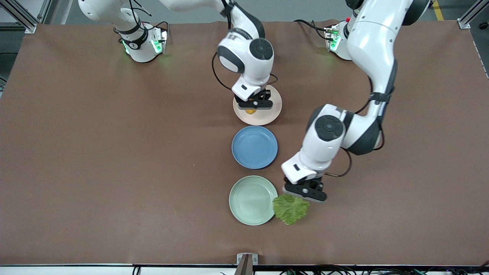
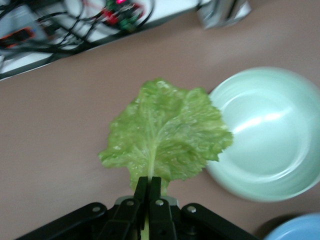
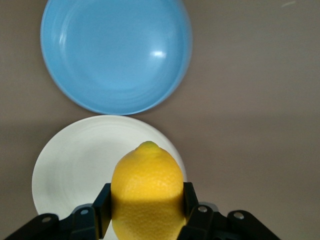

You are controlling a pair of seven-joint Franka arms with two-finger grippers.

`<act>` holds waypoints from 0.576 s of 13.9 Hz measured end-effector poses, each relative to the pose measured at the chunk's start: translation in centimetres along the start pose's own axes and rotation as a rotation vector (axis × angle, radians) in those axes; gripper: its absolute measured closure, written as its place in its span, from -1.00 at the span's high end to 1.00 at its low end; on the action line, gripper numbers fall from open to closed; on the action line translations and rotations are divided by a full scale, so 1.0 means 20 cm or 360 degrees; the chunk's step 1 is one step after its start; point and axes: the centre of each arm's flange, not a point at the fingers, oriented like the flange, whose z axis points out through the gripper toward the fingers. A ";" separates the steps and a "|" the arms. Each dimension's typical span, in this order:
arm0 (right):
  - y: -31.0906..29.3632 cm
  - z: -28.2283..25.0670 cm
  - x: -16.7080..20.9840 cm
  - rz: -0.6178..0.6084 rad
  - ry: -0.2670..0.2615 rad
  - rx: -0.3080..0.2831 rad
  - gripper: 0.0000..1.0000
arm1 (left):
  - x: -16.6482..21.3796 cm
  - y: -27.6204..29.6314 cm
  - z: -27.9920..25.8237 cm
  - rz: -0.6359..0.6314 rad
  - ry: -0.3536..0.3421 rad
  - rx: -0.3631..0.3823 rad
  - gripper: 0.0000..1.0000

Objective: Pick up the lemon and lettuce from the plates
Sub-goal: 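Lift the lemon with the right gripper while the left gripper lifts the lettuce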

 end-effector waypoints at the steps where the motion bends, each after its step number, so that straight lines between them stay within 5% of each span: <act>1: 0.20 -0.24 0.06 0.0047 -0.0016 -0.0013 0.18 | -0.07 -0.17 0.05 0.0072 -0.0044 0.0023 -0.91; 4: 0.88 -0.68 0.25 0.0029 -0.0081 -0.0027 0.18 | -0.37 -0.76 0.25 0.0216 -0.0076 0.0071 -0.91; 8: 1.69 -0.65 0.57 -0.0042 -0.0151 0.0018 0.18 | -0.70 -0.97 0.47 0.0227 -0.0212 0.0034 -0.90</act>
